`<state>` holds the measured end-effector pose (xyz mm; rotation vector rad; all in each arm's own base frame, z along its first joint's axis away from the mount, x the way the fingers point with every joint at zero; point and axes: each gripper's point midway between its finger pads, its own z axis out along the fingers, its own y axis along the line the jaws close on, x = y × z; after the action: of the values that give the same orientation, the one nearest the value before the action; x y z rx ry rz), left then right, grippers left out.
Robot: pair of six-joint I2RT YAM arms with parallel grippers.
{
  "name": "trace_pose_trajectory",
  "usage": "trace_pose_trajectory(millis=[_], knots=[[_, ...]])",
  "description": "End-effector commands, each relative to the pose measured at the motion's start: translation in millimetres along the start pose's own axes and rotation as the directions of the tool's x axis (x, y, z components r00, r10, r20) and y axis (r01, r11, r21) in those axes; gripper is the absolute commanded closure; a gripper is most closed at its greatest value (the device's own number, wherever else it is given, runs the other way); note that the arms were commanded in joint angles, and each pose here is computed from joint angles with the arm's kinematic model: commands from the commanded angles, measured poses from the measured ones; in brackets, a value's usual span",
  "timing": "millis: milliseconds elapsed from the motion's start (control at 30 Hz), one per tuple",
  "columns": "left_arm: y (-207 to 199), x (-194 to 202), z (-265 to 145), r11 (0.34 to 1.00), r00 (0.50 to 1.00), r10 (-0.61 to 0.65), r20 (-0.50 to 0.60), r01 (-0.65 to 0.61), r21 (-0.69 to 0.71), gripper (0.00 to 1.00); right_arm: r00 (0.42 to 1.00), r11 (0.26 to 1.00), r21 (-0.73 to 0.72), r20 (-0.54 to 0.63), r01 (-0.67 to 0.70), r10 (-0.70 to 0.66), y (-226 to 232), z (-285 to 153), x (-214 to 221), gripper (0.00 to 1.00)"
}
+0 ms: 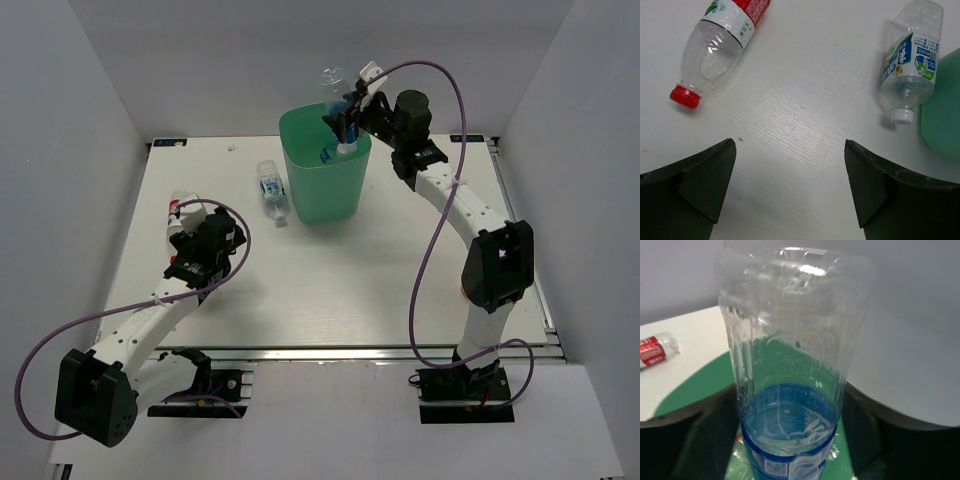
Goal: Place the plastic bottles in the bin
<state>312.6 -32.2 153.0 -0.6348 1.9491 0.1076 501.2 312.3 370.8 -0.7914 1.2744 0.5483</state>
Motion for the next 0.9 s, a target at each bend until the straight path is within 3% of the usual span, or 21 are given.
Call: trace_pose_trajectory(millis=[0, 233, 367, 400, 433, 533, 667, 867], knots=[[-2, -6, 1, 1.000, 1.000, -0.024, 0.013, 0.024, 0.007, 0.02, 0.996, 0.996, 0.038, 0.031, 0.083, -0.084, -13, 1, -3, 0.18], [-6, 1, 7, 1.000, 1.000, -0.014, -0.013, 0.014, 0.000, 0.02, 0.990, 0.990, 0.030, 0.046, 0.134, -0.135, -13, 2, -4, 0.18], [-8, 2, 7, 1.000, 1.000, -0.013, -0.021, 0.013, 0.001, 0.02, 0.976, 0.980, 0.010, 0.087, 0.199, -0.199, -9, 7, 0, 0.42], [-8, 2, 7, 1.000, 1.000, -0.013, -0.022, 0.013, 0.002, 0.02, 0.975, 0.978, -0.002, 0.081, 0.206, -0.205, -7, 11, 9, 0.58], [-8, 1, 7, 1.000, 1.000, -0.014, -0.021, 0.015, 0.003, 0.02, 0.973, 0.976, -0.013, 0.083, 0.217, -0.215, -3, 15, 12, 0.60], [-5, -1, 5, 1.000, 1.000, -0.017, -0.012, 0.017, -0.003, 0.02, 0.969, 0.968, -0.065, 0.052, 0.243, -0.240, 6, 23, 27, 0.60], [-1, -2, 4, 1.000, 1.000, -0.013, -0.002, 0.013, -0.013, 0.02, 0.967, 0.956, -0.149, 0.036, 0.254, -0.251, 23, 19, 46, 0.52], [-5, -3, 4, 1.000, 1.000, -0.013, -0.005, 0.013, 0.001, 0.02, 0.971, 0.955, -0.180, -0.009, 0.235, -0.241, 29, 14, 61, 0.48]])
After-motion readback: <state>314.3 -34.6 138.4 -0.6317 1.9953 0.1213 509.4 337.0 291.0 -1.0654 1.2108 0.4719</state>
